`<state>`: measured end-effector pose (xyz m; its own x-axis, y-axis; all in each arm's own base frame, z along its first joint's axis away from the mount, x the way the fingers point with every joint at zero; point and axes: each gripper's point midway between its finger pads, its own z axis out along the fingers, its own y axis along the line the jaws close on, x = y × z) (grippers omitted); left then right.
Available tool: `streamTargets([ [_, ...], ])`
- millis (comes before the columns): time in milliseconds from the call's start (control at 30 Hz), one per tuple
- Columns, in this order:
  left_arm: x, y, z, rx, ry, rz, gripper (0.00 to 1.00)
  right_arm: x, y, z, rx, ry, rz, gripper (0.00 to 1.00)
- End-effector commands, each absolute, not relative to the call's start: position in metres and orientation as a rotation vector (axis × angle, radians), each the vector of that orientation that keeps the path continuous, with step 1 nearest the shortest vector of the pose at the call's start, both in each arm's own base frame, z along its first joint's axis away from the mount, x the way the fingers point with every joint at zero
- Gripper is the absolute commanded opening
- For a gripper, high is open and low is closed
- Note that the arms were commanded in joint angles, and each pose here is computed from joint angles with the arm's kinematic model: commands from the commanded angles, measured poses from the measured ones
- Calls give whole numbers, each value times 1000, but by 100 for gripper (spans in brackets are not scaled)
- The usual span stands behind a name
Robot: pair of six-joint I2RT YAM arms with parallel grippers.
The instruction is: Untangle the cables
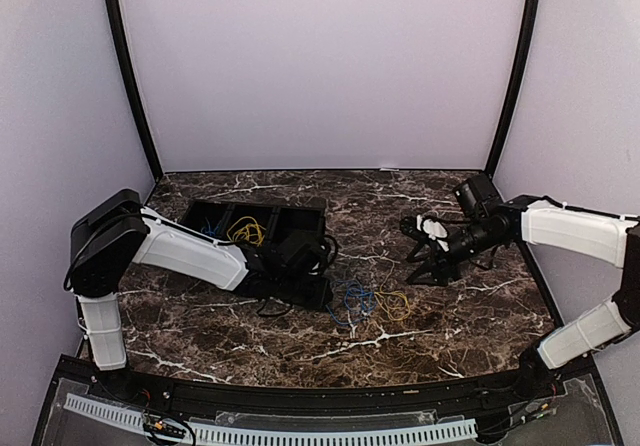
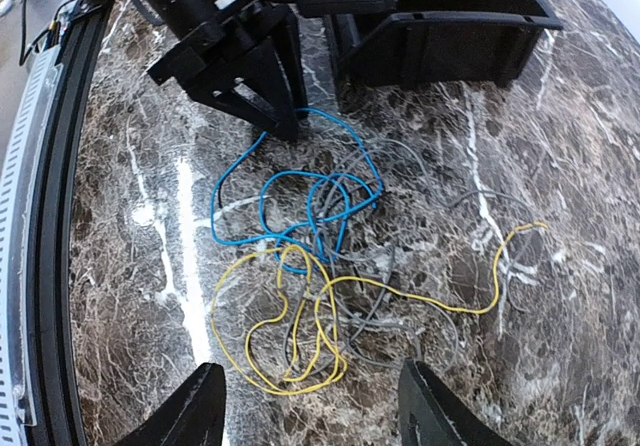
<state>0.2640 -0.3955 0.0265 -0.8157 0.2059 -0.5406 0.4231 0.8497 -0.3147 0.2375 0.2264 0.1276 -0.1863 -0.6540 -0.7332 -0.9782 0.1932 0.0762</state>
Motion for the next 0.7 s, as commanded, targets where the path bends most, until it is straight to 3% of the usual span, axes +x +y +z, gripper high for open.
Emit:
streamTargets([
  [0,264,-403,30,455,2515,-672,21,232,244,127,-1647,1857,693,61],
  [267,260,-402,47,476,2472,-727,0,226,278,112,-1771,1801,613,66],
  [400,256,-396,76,448,2406,-792,0,226,297,108,-1819,1738,595,75],
  [533,247,-393,105,442,2338,-899,0,226,317,112,-1830,1623,580,91],
  [667,234,-396,117,471,2328,-998,0,224,337,115,-1846,1538,621,95],
])
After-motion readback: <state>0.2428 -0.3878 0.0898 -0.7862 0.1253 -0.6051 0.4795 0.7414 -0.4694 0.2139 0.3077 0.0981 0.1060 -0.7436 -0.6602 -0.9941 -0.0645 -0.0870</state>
